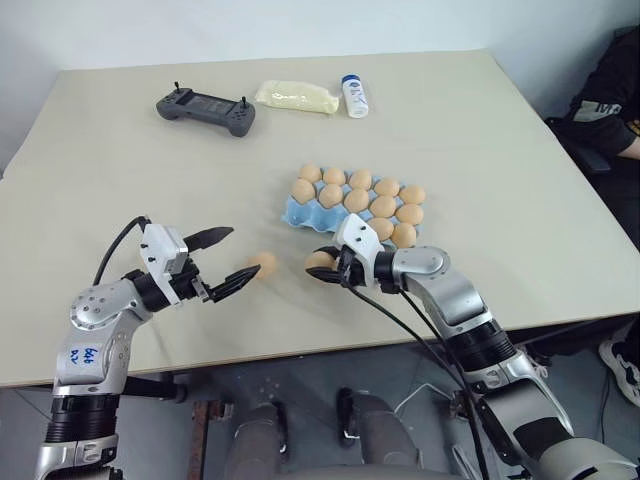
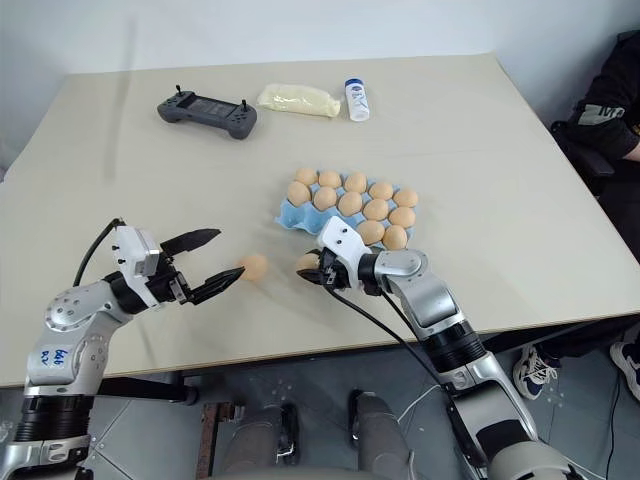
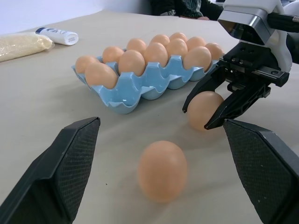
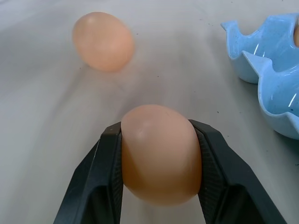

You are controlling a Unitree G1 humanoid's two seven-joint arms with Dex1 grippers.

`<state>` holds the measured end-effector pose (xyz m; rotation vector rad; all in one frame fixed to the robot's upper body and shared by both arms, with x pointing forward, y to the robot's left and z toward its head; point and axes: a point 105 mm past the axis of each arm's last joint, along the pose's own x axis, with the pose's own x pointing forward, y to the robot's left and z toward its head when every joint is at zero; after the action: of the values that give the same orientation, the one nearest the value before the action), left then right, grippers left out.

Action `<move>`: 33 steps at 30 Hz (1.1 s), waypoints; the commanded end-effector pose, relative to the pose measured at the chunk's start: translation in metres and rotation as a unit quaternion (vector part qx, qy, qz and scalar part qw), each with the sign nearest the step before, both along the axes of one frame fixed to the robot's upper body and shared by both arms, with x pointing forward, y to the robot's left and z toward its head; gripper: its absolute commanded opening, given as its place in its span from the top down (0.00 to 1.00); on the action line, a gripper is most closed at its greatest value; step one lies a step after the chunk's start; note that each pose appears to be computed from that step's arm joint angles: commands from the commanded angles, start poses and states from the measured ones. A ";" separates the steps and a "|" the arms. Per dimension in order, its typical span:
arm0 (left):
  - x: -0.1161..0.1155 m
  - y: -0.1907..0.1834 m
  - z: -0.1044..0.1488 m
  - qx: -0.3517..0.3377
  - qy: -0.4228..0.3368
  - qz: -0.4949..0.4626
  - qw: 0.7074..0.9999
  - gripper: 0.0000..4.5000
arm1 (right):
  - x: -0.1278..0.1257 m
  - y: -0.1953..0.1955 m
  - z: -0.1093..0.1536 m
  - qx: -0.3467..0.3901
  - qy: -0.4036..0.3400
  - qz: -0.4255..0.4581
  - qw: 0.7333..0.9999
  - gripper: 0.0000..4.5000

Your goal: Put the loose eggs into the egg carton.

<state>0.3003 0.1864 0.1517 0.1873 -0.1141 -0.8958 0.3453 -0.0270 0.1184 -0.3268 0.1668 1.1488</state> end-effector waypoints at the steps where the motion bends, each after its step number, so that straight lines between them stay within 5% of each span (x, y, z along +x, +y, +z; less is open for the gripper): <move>1: 0.000 -0.001 0.011 -0.003 -0.024 -0.004 1.000 0.00 | 0.000 0.004 0.038 0.036 -0.047 0.006 0.998 0.64; 10: 0.000 -0.002 0.010 -0.006 -0.024 -0.003 1.000 0.00 | 0.010 -0.020 0.075 0.059 -0.091 -0.045 0.993 0.64; 24: 0.003 -0.006 0.012 -0.006 -0.027 -0.006 1.000 0.00 | 0.048 -0.045 0.074 0.041 -0.106 -0.124 0.986 0.64; 33: 0.001 -0.005 0.013 -0.005 -0.028 -0.003 1.000 0.00 | 0.042 -0.042 0.070 0.051 -0.092 -0.111 0.988 0.02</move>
<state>0.3040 0.1812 0.1573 0.1862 -0.1433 -0.8977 0.3910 -0.0722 0.1738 -0.3247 0.0427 0.8852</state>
